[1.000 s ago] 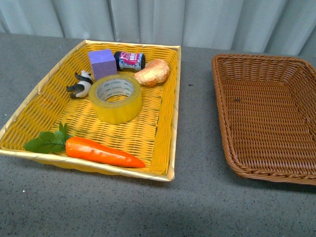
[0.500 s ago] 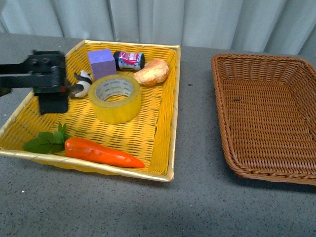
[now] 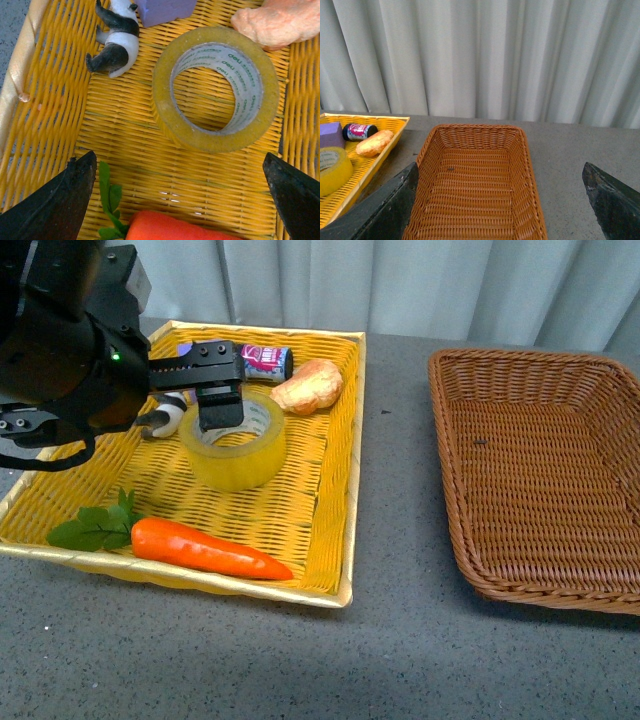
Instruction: Move tape to another basket
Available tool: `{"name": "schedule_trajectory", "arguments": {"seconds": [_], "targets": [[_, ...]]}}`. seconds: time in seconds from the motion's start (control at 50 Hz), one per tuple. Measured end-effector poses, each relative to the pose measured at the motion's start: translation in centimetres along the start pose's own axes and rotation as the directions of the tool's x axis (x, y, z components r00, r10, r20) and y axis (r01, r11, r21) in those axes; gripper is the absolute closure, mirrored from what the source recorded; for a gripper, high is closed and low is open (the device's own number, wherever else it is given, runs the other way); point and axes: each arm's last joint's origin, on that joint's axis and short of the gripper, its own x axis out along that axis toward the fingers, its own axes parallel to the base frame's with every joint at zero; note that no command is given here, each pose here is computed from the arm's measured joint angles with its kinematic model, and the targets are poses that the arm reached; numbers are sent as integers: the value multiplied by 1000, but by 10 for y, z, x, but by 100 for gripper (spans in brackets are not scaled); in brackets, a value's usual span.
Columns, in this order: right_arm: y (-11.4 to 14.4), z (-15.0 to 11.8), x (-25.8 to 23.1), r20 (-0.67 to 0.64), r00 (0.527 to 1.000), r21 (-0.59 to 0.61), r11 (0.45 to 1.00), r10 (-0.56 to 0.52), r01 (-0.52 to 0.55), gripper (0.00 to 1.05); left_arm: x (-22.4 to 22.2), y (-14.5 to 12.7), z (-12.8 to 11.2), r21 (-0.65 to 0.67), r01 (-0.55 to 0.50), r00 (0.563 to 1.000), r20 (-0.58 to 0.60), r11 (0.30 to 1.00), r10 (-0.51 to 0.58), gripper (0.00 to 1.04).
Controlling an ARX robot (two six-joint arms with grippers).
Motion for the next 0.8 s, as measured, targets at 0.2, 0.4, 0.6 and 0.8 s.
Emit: {"name": "schedule_trajectory", "arguments": {"seconds": [0.2, 0.4, 0.6, 0.8], "targets": [[0, 0, 0, 0, 1000, 0, 1000, 0, 0, 9, 25, -4, 3, -66, -96, 993, -75, 993, 91, 6], [0, 0, 0, 0, 1000, 0, 1000, 0, 0, 9, 40, -4, 6, -134, -130, 986, -121, 982, 113, 6], [0, 0, 0, 0, 1000, 0, 1000, 0, 0, 9, 49, -4, 12, -198, -157, 979, -157, 968, 126, 6], [0, 0, 0, 0, 1000, 0, 1000, 0, 0, 9, 56, -8, 13, -227, -191, 971, -184, 955, 151, 6]]}}
